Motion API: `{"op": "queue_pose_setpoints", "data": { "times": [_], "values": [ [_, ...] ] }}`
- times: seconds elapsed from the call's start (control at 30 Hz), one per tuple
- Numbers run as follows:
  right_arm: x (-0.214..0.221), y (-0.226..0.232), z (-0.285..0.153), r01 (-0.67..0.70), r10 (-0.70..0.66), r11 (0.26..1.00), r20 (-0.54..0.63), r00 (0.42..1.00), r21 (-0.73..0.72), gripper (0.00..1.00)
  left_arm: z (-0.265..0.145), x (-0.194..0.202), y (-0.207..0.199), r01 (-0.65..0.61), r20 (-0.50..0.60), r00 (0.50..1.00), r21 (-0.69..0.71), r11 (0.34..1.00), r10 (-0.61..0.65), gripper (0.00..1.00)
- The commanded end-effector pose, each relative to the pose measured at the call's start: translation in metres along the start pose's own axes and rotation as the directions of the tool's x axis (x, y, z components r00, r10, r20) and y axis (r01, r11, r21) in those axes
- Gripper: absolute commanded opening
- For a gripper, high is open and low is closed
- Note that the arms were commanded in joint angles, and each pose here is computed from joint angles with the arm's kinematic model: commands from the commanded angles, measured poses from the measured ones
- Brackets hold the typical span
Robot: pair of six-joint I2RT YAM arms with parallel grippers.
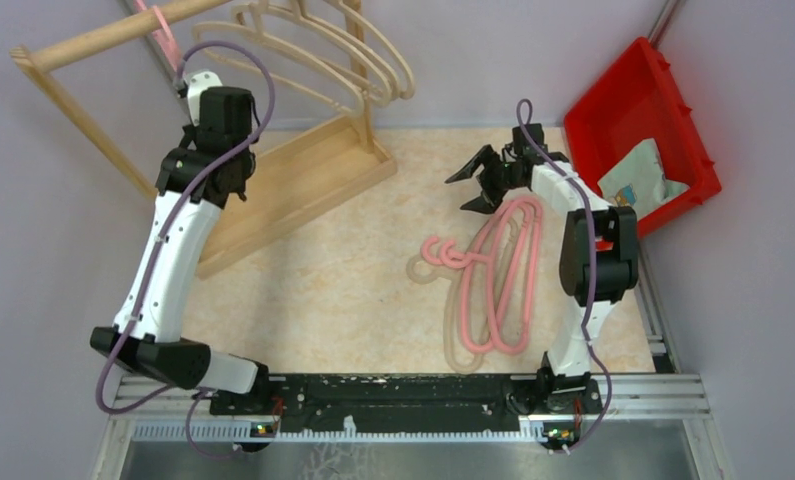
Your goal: Organize the hangers
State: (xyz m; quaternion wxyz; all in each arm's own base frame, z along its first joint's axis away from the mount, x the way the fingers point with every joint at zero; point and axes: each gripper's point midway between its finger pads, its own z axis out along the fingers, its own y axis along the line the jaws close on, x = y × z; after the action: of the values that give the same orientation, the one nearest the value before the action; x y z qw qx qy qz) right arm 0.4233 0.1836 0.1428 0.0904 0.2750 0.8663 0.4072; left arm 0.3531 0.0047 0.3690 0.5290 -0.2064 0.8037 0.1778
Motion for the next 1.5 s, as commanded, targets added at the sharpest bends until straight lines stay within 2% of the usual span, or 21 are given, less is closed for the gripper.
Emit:
{"op": "queue_pose_setpoints", "data": {
  "times": [0.0,0.2,0.4,0.73,0.77,0.83,0.9,1.0,1.17,1.33,1.47],
  "values": [
    [-0.013,0.012,-0.005,0.040,-0.039,0.998,0.023,0.999,-0.047,0.73,0.015,-0.053,-0.006,0.024,0.106,0.994,0.035,0.999,-0.027,0.00],
    [-0.022,0.005,-0.008,0.024,-0.023,0.999,0.034,0.999,-0.044,0.73,0.031,-0.069,-0.027,0.014,0.109,0.994,0.073,0.997,-0.022,0.00],
    [-0.023,-0.007,-0.012,-0.003,0.004,0.999,0.044,0.999,-0.040,0.73,0.045,-0.046,-0.045,0.006,0.028,1.000,0.118,0.993,-0.009,0.00],
    [-0.022,-0.018,-0.018,-0.009,0.011,1.000,0.051,0.999,-0.027,0.74,0.052,-0.025,-0.054,0.004,-0.050,0.999,0.165,0.986,0.004,0.00],
    [-0.021,-0.018,-0.019,-0.008,0.009,1.000,0.050,0.999,-0.026,0.75,0.052,-0.024,-0.055,0.006,-0.052,0.999,0.173,0.985,0.003,0.07],
    [-0.020,-0.020,-0.020,-0.004,0.005,1.000,0.052,0.999,-0.023,0.78,0.048,-0.026,-0.056,0.009,-0.049,0.999,0.195,0.981,0.001,0.27],
    [-0.018,-0.021,-0.022,0.005,-0.004,1.000,0.057,0.998,-0.015,0.82,0.043,-0.029,-0.055,0.014,-0.030,1.000,0.211,0.977,-0.008,0.33],
    [-0.016,-0.024,-0.025,0.020,-0.020,1.000,0.056,0.998,0.001,0.85,0.032,-0.038,-0.049,0.022,0.007,1.000,0.233,0.972,-0.025,0.49],
    [-0.013,-0.029,-0.030,0.048,-0.050,0.998,0.060,0.997,0.029,0.88,0.010,-0.047,-0.046,0.029,0.068,0.996,0.320,0.947,-0.054,0.65],
    [-0.010,-0.034,-0.032,0.055,-0.058,0.997,0.060,0.996,0.047,0.89,-0.015,-0.047,-0.038,0.048,0.114,0.988,0.398,0.916,-0.102,0.68],
    [-0.009,-0.038,-0.032,0.062,-0.065,0.996,0.060,0.996,0.062,0.89,-0.030,-0.046,-0.033,0.037,0.143,0.983,0.442,0.896,-0.111,0.80]
  ]
}}
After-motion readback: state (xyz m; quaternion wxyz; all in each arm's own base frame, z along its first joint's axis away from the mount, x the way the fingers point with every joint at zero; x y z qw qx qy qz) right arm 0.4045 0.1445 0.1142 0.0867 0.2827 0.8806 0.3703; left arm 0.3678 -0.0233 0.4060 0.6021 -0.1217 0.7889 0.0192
